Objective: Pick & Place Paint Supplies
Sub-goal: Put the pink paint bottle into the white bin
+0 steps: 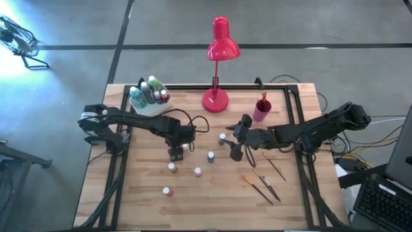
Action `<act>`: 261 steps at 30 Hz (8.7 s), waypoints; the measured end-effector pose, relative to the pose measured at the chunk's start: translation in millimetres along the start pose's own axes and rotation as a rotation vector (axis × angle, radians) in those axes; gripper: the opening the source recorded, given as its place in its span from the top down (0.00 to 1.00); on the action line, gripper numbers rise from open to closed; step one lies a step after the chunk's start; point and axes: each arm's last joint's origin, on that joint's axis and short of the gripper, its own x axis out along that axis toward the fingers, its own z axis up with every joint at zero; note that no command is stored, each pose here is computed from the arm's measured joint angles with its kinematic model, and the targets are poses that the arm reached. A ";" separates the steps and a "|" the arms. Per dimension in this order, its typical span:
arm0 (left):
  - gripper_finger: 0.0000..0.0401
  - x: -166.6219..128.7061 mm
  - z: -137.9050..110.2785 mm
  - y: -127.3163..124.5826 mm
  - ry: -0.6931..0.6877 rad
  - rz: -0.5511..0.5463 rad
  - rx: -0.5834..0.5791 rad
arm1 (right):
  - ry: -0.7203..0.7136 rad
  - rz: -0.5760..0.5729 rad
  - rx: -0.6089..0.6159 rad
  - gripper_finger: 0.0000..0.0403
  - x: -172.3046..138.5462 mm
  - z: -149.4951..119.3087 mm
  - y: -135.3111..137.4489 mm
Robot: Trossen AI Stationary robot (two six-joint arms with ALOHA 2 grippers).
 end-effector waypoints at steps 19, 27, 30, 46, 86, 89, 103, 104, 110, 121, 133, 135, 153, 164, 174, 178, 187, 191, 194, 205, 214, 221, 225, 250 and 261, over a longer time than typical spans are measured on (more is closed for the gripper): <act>0.38 18.9 -19.2 4.1 0.105 0.024 -0.017 | 0.013 -0.002 -0.003 0.29 0.0 -1.4 -0.3; 0.38 32.7 -26.1 5.7 0.088 0.021 -0.025 | 0.013 -0.001 -0.003 0.29 0.0 -1.4 -0.3; 0.38 38.7 -30.3 6.7 0.096 0.023 -0.036 | 0.013 -0.001 -0.006 0.32 0.0 -1.4 -0.3; 0.62 48.8 -35.1 8.7 0.031 0.038 -0.047 | 0.005 0.001 -0.003 0.40 -0.2 0.2 0.0; 0.72 -102.7 -30.6 0.1 -1.576 -0.252 0.096 | -0.625 0.277 0.022 0.31 7.8 72.1 32.5; 0.72 -103.7 -21.4 -3.0 -1.554 -0.285 0.151 | -0.602 0.271 0.007 0.29 15.1 78.9 37.6; 0.72 -104.8 0.9 -11.9 -1.504 -0.323 0.263 | -0.571 0.210 -0.020 0.24 25.3 93.1 44.6; 0.72 -106.0 2.2 -12.2 -1.507 -0.321 0.268 | -0.569 0.210 -0.020 0.25 25.4 93.0 44.8; 0.72 -109.0 4.4 -12.5 -1.502 -0.311 0.274 | -0.562 0.183 -0.023 0.35 28.6 90.6 45.6; 0.72 -104.6 4.4 -12.4 -1.463 -0.308 0.272 | -0.568 0.178 -0.031 0.56 29.1 90.8 45.8; 0.71 -103.3 2.8 -12.1 -1.434 -0.303 0.268 | -0.565 0.173 -0.061 0.73 29.0 90.7 45.8; 0.65 -102.9 2.7 -12.0 -1.426 -0.311 0.257 | -0.553 0.155 -0.083 0.73 28.1 90.7 44.9; 0.35 -140.7 -33.4 1.4 -1.434 -0.196 0.169 | -0.339 0.164 -0.129 0.76 2.5 78.9 42.4; 0.35 -144.6 6.5 -8.3 -1.244 -0.153 0.231 | -0.316 0.160 -0.107 0.76 7.6 77.0 42.3; 0.35 -167.7 27.8 -15.8 -1.072 -0.117 0.311 | -0.279 0.156 -0.101 0.76 7.6 73.8 41.4; 0.35 -177.1 31.5 -19.8 -1.042 -0.123 0.351 | -0.271 0.164 -0.097 0.76 7.6 73.2 41.6; 0.35 -198.4 32.2 -25.4 -1.047 -0.164 0.383 | -0.239 0.158 -0.108 0.76 10.8 68.6 41.5; 0.35 -195.5 31.5 -25.2 -1.017 -0.163 0.379 | -0.238 0.162 -0.109 0.76 10.6 68.7 41.9; 0.35 -188.8 33.7 -25.0 -0.977 -0.145 0.368 | -0.240 0.153 -0.107 0.76 11.0 69.0 41.1; 0.35 -172.4 48.6 -27.8 -0.954 -0.133 0.374 | -0.244 0.158 -0.108 0.76 10.5 69.4 41.5; 0.35 -171.1 51.0 -28.4 -0.961 -0.136 0.382 | -0.244 0.158 -0.109 0.76 10.2 69.5 41.6; 0.38 -175.2 49.8 -28.2 -0.984 -0.136 0.383 | -0.242 0.159 -0.110 0.76 10.2 69.3 41.6; 0.46 -175.2 49.8 -28.2 -0.984 -0.136 0.384 | -0.240 0.159 -0.112 0.76 10.2 69.0 41.7; 0.70 -181.2 38.3 -23.2 -0.948 -0.065 0.358 | -0.249 0.143 -0.116 0.46 7.8 72.7 40.4; 0.70 -191.8 -0.8 0.8 -0.770 0.259 0.148 | -0.065 0.044 -0.066 0.25 -13.8 63.1 22.3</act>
